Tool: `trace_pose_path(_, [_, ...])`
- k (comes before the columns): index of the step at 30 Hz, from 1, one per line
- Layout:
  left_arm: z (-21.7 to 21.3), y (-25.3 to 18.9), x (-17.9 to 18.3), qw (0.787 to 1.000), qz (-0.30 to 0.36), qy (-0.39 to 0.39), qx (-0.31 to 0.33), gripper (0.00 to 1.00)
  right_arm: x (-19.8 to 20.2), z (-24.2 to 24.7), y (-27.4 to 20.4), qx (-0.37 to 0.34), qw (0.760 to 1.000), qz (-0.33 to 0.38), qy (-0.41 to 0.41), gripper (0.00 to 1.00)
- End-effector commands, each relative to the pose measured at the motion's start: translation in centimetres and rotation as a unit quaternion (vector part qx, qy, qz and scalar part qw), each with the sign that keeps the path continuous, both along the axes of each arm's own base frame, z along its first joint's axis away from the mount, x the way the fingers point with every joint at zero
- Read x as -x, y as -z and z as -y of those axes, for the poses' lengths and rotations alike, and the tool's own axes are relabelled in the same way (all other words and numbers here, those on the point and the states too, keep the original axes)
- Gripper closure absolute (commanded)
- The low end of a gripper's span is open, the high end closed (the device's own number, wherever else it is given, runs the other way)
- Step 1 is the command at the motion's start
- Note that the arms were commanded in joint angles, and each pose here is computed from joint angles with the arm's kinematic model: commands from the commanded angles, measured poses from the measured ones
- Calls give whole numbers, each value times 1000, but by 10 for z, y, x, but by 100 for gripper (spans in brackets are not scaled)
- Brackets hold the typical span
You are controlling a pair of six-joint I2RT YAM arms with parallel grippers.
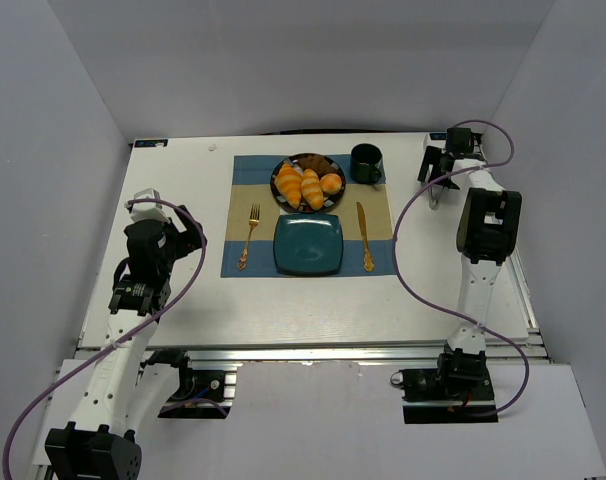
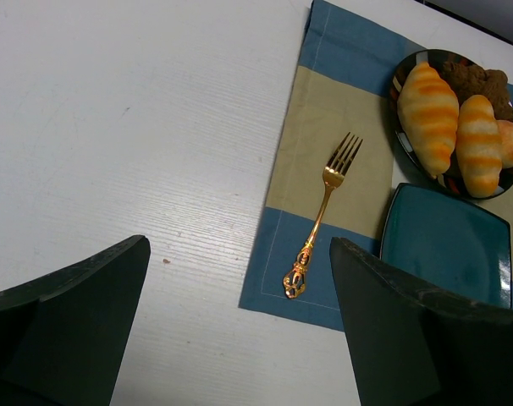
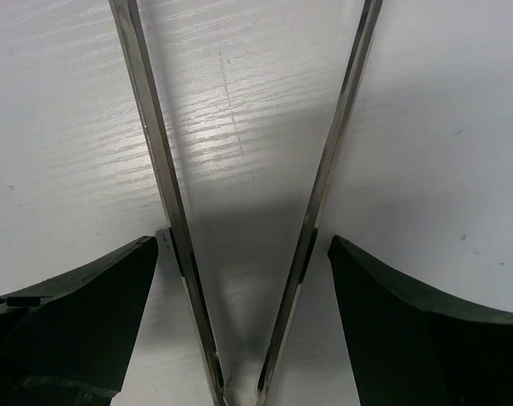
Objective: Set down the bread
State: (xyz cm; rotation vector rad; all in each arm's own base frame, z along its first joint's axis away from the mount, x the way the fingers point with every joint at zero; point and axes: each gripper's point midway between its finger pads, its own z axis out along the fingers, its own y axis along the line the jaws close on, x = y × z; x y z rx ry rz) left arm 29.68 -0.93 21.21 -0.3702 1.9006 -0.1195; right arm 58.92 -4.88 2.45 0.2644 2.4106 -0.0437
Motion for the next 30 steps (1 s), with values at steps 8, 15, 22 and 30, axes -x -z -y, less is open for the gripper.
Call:
trace_pose_path(8, [0,0,-1,1000,0,0,-4,2,10,-3,27,3,1000,-29,-7,26])
trace_pose_path(15, [-1,1,-1,1000,-2,-3,-5,2,2,-8,-7,-13,1000,3,-10,53])
trace_pose_path(22, [1,4,-2,1000,-8,2,-4,2,27,-13,-140,-7,995,96,3,54])
trace_pose_path(30, [3,-9,2,1000,17,9,1,2,116,-112,-215,-4,988,128,-87,54])
